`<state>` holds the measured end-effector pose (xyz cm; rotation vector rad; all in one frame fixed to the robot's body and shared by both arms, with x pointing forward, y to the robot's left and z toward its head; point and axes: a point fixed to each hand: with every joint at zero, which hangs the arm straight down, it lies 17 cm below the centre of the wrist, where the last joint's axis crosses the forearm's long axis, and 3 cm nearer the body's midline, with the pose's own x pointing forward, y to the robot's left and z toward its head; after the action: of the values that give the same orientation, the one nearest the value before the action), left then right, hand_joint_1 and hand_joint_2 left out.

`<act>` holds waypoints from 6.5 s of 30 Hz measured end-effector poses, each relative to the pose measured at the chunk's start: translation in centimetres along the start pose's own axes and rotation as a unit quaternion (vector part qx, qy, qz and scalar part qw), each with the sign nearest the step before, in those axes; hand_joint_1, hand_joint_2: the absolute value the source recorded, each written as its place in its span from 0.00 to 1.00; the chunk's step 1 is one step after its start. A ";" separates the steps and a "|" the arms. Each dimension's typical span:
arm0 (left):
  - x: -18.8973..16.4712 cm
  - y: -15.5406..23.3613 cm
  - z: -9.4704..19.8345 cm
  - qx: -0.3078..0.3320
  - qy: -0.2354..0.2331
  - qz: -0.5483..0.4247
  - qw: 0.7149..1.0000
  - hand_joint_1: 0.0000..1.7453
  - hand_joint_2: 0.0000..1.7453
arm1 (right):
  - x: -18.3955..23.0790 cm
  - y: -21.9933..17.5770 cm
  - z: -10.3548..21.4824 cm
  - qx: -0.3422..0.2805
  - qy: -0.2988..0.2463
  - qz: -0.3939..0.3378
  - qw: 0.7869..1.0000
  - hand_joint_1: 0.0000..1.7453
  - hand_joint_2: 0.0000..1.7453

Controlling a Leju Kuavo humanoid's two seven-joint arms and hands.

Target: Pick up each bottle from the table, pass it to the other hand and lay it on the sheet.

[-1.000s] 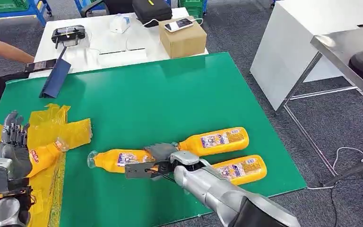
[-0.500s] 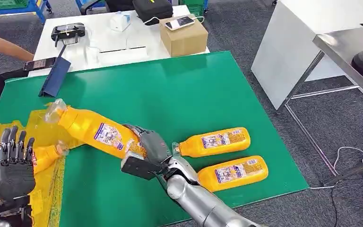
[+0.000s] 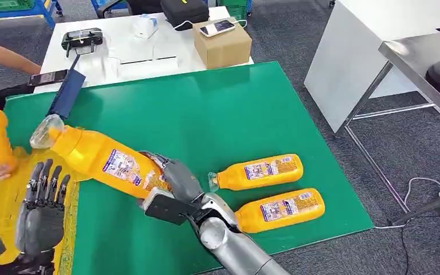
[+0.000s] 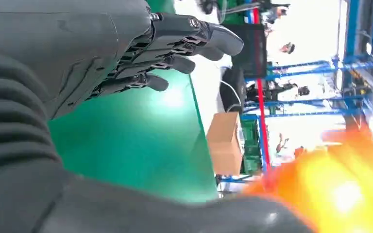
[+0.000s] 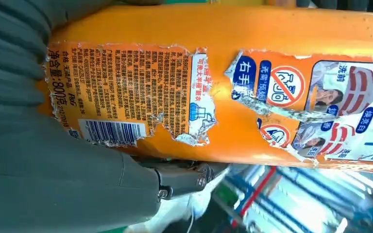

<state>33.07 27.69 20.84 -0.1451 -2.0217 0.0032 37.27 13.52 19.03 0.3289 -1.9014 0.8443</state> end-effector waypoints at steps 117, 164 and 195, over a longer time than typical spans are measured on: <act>5.7 14.4 7.4 0.212 -0.035 -0.443 0.870 0.00 0.00 | -7.8 -10.3 23.5 0.110 0.057 0.224 0.967 0.00 1.00; 6.1 13.6 6.2 0.211 -0.056 -0.392 0.894 0.00 0.00 | -16.5 -20.5 34.8 0.175 0.282 0.342 0.879 0.00 1.00; 4.9 14.1 2.1 0.192 -0.086 -0.210 0.955 0.00 1.00 | -27.3 -19.4 28.3 0.261 0.331 0.357 0.833 1.00 1.00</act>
<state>30.50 42.35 23.38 0.5488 -2.1477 0.1436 41.74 -23.36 -4.28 -0.3677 -1.0751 1.7243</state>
